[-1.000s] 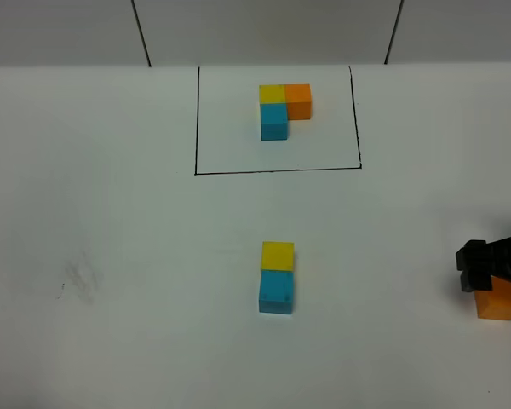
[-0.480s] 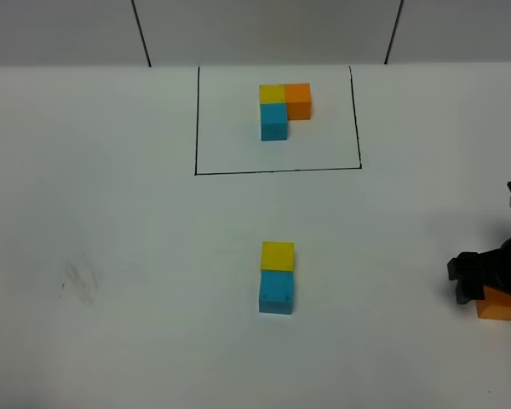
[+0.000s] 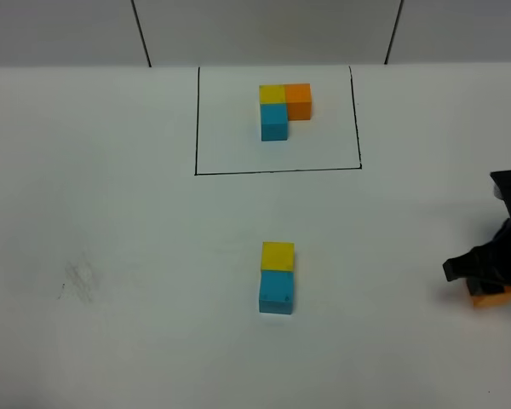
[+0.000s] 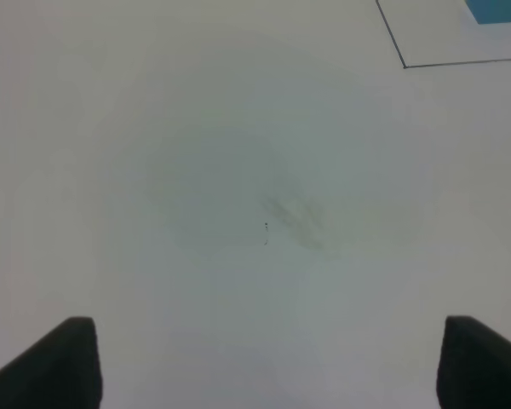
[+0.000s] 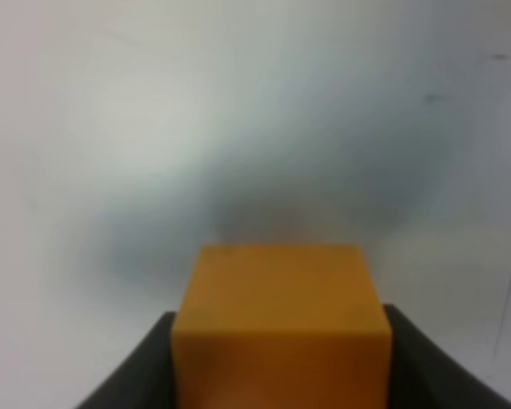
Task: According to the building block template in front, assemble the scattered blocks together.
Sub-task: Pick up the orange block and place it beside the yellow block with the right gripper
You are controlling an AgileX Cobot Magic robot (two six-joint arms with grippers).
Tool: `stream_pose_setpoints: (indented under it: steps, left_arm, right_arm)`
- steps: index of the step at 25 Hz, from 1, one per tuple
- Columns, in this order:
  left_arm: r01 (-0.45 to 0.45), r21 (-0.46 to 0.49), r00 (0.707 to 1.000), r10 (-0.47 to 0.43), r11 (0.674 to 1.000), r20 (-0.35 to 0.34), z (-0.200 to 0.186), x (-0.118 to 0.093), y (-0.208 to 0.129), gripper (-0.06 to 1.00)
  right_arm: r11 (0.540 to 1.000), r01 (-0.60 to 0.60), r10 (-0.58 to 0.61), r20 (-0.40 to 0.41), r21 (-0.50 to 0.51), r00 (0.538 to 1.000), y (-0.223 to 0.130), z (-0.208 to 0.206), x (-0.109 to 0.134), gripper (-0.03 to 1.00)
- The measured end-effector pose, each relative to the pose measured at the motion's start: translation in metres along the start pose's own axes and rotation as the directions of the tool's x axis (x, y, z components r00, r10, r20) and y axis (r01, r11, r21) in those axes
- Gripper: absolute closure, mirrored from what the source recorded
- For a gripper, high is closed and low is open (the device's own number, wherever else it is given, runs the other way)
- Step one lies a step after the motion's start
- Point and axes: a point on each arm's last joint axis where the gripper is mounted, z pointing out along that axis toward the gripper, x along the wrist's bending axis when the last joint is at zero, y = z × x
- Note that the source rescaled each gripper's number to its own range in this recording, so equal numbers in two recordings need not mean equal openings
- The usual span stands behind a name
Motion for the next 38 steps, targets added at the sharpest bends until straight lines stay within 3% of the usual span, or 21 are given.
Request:
stream_pose_setpoints:
  steps: [3, 6, 8, 12, 15, 18, 25, 38]
  left_arm:
    - [0.000, 0.000, 1.000, 0.000, 1.000, 0.000, 0.000, 0.000, 0.000, 0.26]
    - [0.000, 0.000, 1.000, 0.000, 1.000, 0.000, 0.000, 0.000, 0.000, 0.26]
    - [0.000, 0.000, 1.000, 0.000, 1.000, 0.000, 0.000, 0.000, 0.000, 0.26]
    - [0.000, 0.000, 1.000, 0.000, 1.000, 0.000, 0.000, 0.000, 0.000, 0.26]
    - [0.000, 0.000, 1.000, 0.000, 1.000, 0.000, 0.000, 0.000, 0.000, 0.26]
    - [0.000, 0.000, 1.000, 0.000, 1.000, 0.000, 0.000, 0.000, 0.000, 0.26]
    - [-0.003, 0.000, 1.000, 0.003, 1.000, 0.000, 0.000, 0.000, 0.000, 0.26]
    - [-0.005, 0.000, 1.000, 0.005, 1.000, 0.000, 0.000, 0.000, 0.000, 0.26]
  right_arm:
    - [0.961, 0.271, -0.271, -0.002, -0.055, 0.963, 0.023, -0.016, 0.020, 0.69]
    - [0.829, 0.553, -0.554, 0.009, -0.084, 0.832, 0.044, -0.025, 0.044, 0.69]
    - [0.708, 0.702, -0.704, 0.004, -0.077, 0.711, 0.054, -0.023, 0.062, 0.69]
    - [0.516, 0.855, -0.856, -0.029, -0.053, 0.515, 0.067, -0.007, 0.094, 0.69]
    - [0.406, 0.913, -0.914, -0.046, -0.051, 0.404, 0.073, 0.000, 0.116, 0.69]
    - [0.332, 0.942, -0.943, -0.057, -0.055, 0.329, 0.080, 0.000, 0.137, 0.69]
    - [0.265, 0.962, -0.963, -0.075, -0.060, 0.260, 0.087, 0.007, 0.168, 0.69]
    - [0.246, 0.968, -0.964, -0.118, -0.057, 0.238, 0.077, 0.011, 0.182, 0.69]
